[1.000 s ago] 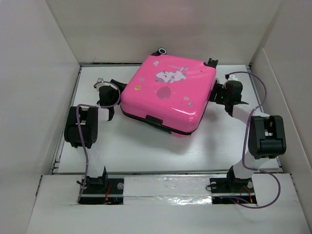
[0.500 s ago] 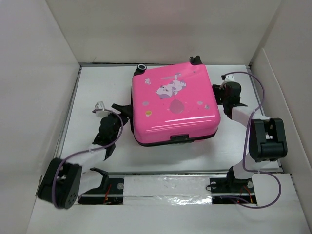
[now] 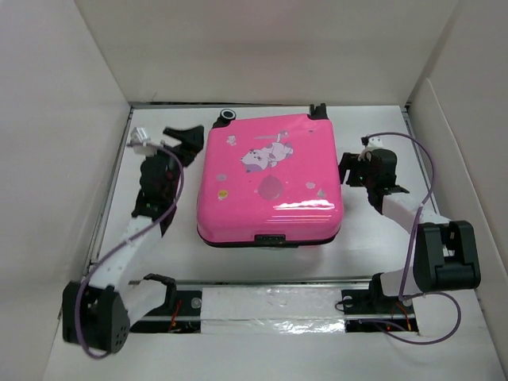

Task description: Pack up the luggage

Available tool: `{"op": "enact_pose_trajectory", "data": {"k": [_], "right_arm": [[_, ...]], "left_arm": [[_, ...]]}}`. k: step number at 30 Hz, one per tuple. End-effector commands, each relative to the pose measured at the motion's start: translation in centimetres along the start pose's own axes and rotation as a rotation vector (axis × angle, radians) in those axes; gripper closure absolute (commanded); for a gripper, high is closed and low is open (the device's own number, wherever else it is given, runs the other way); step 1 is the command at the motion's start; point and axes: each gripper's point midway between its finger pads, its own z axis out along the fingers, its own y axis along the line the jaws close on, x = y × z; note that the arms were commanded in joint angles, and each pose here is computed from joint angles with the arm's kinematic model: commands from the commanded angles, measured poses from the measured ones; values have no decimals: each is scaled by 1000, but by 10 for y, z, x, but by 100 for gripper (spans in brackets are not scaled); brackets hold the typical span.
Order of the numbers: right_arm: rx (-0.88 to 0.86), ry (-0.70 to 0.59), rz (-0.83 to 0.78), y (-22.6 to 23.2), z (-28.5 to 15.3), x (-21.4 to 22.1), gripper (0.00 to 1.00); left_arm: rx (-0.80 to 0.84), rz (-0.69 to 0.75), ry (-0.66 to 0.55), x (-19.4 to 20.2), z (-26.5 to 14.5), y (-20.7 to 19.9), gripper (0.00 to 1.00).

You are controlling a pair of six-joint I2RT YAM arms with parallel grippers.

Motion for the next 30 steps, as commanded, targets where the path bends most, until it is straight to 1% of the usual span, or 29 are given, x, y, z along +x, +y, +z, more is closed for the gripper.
{"op": "enact_pose_trajectory", "data": {"k": [1, 2, 3, 4, 5, 6, 7, 8, 9, 10, 11, 12, 13, 14, 15, 16, 20, 21, 23, 24, 25, 26, 27, 28, 29, 30], "right_arm": [[-116, -96, 11, 29, -9, -30, 25], [-118, -95, 9, 29, -9, -28, 25], [-121, -96, 10, 30, -10, -26, 23], [-123, -97, 10, 30, -10, -25, 22], [-126, -95, 11, 29, -11, -21, 22], [-125, -93, 12, 29, -11, -20, 20], [-127, -89, 11, 29, -11, -18, 20], [-127, -89, 11, 29, -12, -17, 20], [-123, -85, 11, 28, -12, -14, 18], [-125, -83, 13, 29, -13, -13, 18], [-127, -91, 15, 29, -14, -15, 18], [-126, -89, 16, 29, -13, -13, 16], [-129, -86, 16, 29, -13, -12, 16], [-127, -78, 17, 28, -12, -9, 14], [-129, -74, 19, 28, -11, -8, 14], [-136, -70, 16, 29, -10, -8, 14], [-139, -56, 9, 32, -7, -3, 13], [-146, -56, 5, 35, -7, -4, 12], [-146, -56, 5, 35, -6, -5, 12], [-144, -54, 5, 35, -6, -4, 10], [-139, -52, 3, 34, -6, -4, 10], [-135, -50, -2, 33, -5, -3, 10], [-131, -47, 1, 32, -5, -2, 10], [-131, -47, -1, 32, -5, -2, 10], [-130, -42, 1, 31, -5, -1, 10], [-139, -38, -5, 35, -4, 0, 10]], "left_arm": [[39, -8, 57, -23, 61, -22, 8], [76, -6, 136, -15, 74, -26, 8], [68, 24, 174, -13, 89, -24, 8], [-26, 27, 256, 9, 118, 12, 7], [58, 47, 274, -11, 142, -19, 7], [24, 57, 357, -1, 153, -9, 7], [-31, 78, 456, 30, 176, 26, 6], [75, 102, 481, 15, 194, -3, 6], [57, 99, 547, 22, 200, 9, 5], [11, 91, 626, 46, 215, 45, 4], [125, 105, 651, 39, 225, 16, 3], [159, 93, 678, 39, 229, 19, 2], [153, 66, 707, 46, 237, 39, 1], [264, 62, 719, 44, 239, 21, 1], [292, 41, 740, 49, 238, 20, 1], [301, 28, 743, 47, 243, 27, 1], [366, 12, 785, 57, 244, 28, 1], [394, -4, 808, 64, 241, 21, 1], [388, -30, 836, 80, 238, 29, 1], [437, -21, 838, 87, 236, 22, 1], [432, -63, 852, 91, 234, 24, 1], [437, -94, 889, 105, 226, 27, 1], [494, -84, 872, 108, 225, 20, 1], [490, -142, 881, 109, 222, 18, 1], [482, -175, 900, 120, 217, 22, 1], [532, -167, 890, 122, 214, 15, 1]]}}
